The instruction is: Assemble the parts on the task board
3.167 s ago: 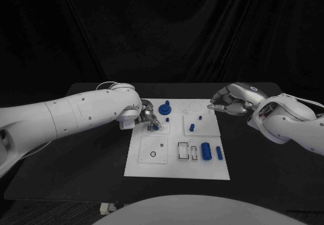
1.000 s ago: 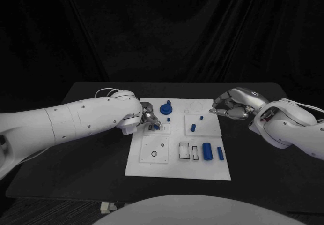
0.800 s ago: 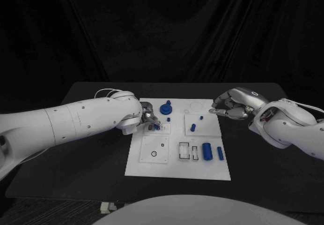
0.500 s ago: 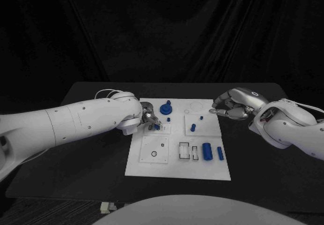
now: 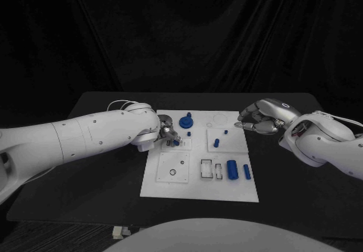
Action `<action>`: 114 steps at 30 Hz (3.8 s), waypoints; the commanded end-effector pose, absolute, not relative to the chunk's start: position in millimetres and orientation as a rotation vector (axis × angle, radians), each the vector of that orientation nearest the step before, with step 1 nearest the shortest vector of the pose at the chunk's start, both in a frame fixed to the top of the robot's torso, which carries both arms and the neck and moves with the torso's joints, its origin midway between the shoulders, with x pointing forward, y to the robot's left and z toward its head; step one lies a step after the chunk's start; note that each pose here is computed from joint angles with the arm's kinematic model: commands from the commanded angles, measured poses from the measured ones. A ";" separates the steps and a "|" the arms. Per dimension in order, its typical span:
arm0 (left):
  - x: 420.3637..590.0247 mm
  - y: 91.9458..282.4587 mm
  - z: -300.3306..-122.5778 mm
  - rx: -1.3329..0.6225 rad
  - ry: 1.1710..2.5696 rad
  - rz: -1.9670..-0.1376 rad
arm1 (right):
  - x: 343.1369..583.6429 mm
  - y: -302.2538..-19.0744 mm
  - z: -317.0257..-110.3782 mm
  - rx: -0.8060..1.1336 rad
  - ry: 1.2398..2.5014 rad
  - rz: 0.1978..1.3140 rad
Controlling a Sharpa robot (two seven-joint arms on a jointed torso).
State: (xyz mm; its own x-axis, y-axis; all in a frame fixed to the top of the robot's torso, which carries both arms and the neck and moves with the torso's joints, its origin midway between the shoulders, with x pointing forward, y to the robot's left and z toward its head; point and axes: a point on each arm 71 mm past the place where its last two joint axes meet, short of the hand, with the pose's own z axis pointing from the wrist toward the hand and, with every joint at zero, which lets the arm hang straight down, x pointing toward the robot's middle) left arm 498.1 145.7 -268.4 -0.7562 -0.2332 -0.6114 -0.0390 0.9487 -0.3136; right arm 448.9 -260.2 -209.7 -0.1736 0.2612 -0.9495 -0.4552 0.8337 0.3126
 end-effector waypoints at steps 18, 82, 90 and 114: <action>495.2 146.8 -277.1 -0.166 2.457 -0.343 | 449.1 -261.3 -212.6 -0.141 1.644 0.620; 497.8 171.3 -247.3 -0.225 2.344 -0.385 | 448.5 -265.4 -212.5 -0.135 1.635 0.614; 506.7 180.2 -221.4 -0.179 2.354 -0.357 | 448.8 -266.1 -212.7 -0.134 1.636 0.611; 565.1 197.3 -210.1 -0.210 2.319 -0.293 | 446.3 -260.4 -211.2 -0.143 1.622 0.636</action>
